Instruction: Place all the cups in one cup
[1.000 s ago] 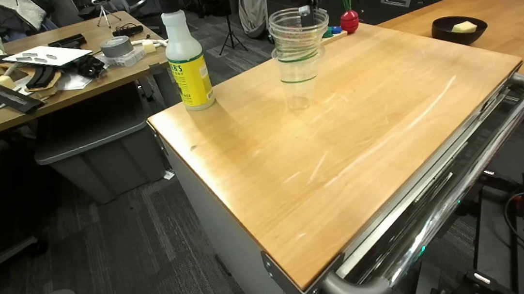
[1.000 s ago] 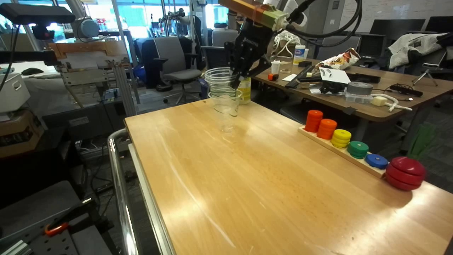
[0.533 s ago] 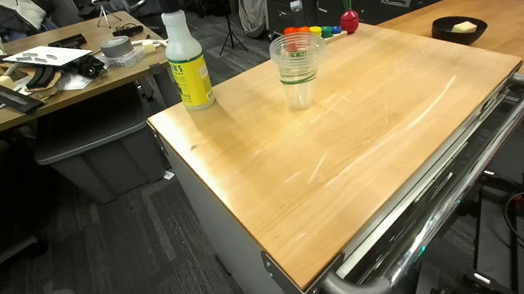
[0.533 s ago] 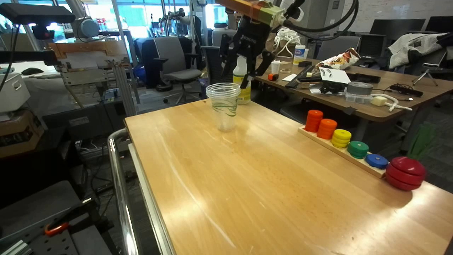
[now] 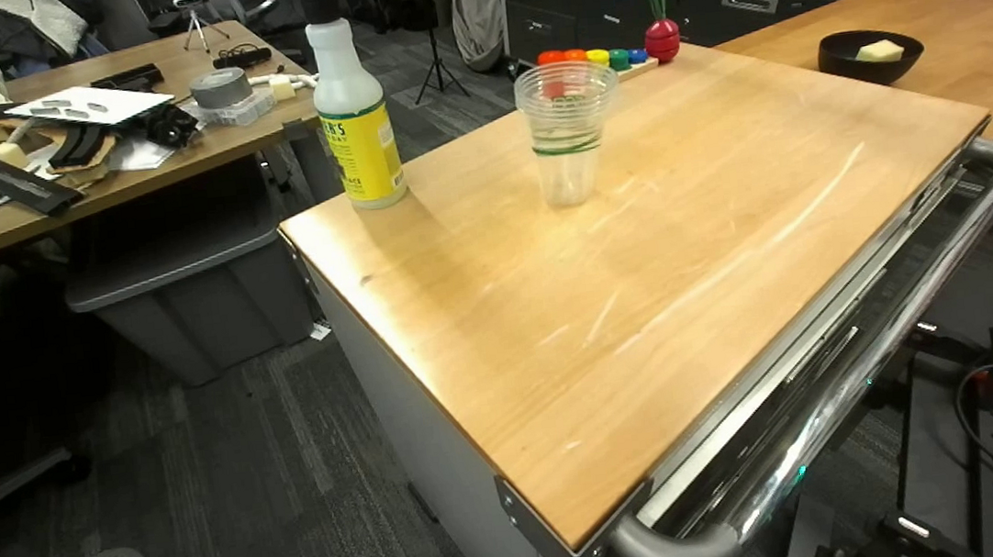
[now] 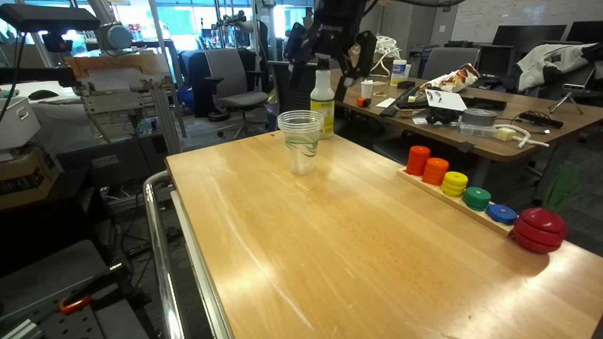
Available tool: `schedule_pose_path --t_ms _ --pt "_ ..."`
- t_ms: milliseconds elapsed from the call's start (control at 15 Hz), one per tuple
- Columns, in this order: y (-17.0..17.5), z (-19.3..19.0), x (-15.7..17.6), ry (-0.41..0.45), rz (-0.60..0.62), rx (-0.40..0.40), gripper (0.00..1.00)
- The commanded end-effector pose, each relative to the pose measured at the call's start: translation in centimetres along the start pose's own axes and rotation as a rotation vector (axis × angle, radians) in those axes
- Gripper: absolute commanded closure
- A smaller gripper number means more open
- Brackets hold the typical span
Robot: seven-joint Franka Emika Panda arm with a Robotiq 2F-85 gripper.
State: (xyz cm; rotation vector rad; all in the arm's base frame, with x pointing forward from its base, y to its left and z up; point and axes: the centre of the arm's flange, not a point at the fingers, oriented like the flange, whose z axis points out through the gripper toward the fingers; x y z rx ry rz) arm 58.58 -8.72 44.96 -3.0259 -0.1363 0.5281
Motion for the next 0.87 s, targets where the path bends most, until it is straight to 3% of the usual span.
schedule_pose_path --t_ms 0,400,600,667,800 --pt "-0.9 -3.4 -5.7 -0.027 0.152 0.019 0.00" --pt "-1.7 -5.4 -12.9 0.053 0.388 0.110 0.00" --pt "-1.5 -4.1 -16.0 0.018 0.406 0.110 0.00" --pt "-0.9 -5.6 -12.7 0.020 0.381 0.095 0.00" --pt "-0.9 -4.8 -14.2 0.010 0.387 0.103 0.00"
